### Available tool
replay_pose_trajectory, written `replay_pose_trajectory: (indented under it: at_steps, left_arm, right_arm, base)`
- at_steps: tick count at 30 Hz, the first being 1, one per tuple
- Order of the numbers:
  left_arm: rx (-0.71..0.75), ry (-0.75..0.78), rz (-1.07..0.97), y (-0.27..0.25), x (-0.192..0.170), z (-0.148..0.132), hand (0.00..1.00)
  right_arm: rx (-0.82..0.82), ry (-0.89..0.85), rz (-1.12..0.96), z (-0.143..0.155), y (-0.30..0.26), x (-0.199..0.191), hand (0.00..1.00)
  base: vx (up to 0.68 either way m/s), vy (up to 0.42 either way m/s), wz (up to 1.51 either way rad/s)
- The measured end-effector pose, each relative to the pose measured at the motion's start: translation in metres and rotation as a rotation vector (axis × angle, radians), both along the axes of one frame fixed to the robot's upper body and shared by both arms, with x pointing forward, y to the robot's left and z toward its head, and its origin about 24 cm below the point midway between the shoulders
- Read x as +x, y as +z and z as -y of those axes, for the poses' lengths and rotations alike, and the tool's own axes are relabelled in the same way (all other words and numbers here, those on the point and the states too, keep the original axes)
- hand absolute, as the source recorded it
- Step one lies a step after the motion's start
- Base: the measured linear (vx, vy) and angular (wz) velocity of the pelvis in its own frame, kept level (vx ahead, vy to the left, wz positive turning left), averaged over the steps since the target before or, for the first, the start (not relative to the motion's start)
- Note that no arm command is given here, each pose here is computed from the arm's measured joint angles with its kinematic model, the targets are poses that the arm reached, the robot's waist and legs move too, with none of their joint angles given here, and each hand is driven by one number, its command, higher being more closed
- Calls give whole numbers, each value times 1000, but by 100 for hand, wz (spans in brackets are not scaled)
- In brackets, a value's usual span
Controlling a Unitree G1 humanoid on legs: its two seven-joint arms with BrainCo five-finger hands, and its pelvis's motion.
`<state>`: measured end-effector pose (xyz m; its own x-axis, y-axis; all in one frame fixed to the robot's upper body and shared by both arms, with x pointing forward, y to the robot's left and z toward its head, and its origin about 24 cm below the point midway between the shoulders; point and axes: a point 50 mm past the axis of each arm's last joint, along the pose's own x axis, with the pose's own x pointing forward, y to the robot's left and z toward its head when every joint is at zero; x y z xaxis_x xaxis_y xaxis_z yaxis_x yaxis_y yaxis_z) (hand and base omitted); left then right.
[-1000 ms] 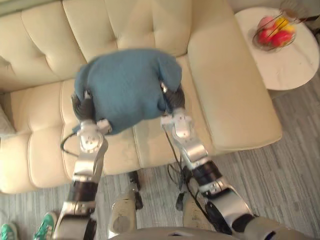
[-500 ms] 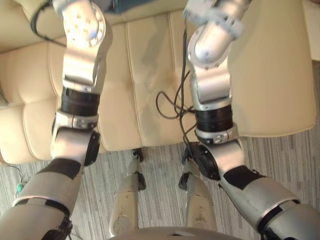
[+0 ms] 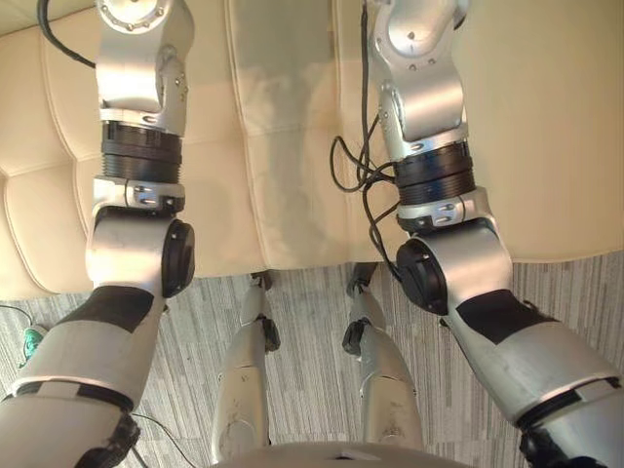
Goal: Pick up cushions and gather them together orderly.
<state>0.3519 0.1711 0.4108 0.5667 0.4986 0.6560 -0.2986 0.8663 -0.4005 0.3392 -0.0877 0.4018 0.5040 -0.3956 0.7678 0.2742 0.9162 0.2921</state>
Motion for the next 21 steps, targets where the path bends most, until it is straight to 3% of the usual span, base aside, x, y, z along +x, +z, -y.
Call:
replay_pose_trajectory:
  at_steps: [7,11,14,21]
  left_arm:
    - [-149,-10,-80,-20,12,-35,0]
    - [-231,-1,-177,-60,23,-50,0]
    - [-294,-23,-240,-92,28,-45,0]
    - [-329,-80,-192,-108,21,-34,0]
  right_arm:
    - [-52,86,-194,4,-23,30,0]
    - [-88,105,-229,6,-25,34,0]
    - [-71,99,-227,16,-23,35,0]
    - [-13,142,-212,28,-34,31,0]
  base:
    - [-38,28,-9]
    - [-54,64,-6]
    - [-50,91,1]
    - [-52,58,-2]
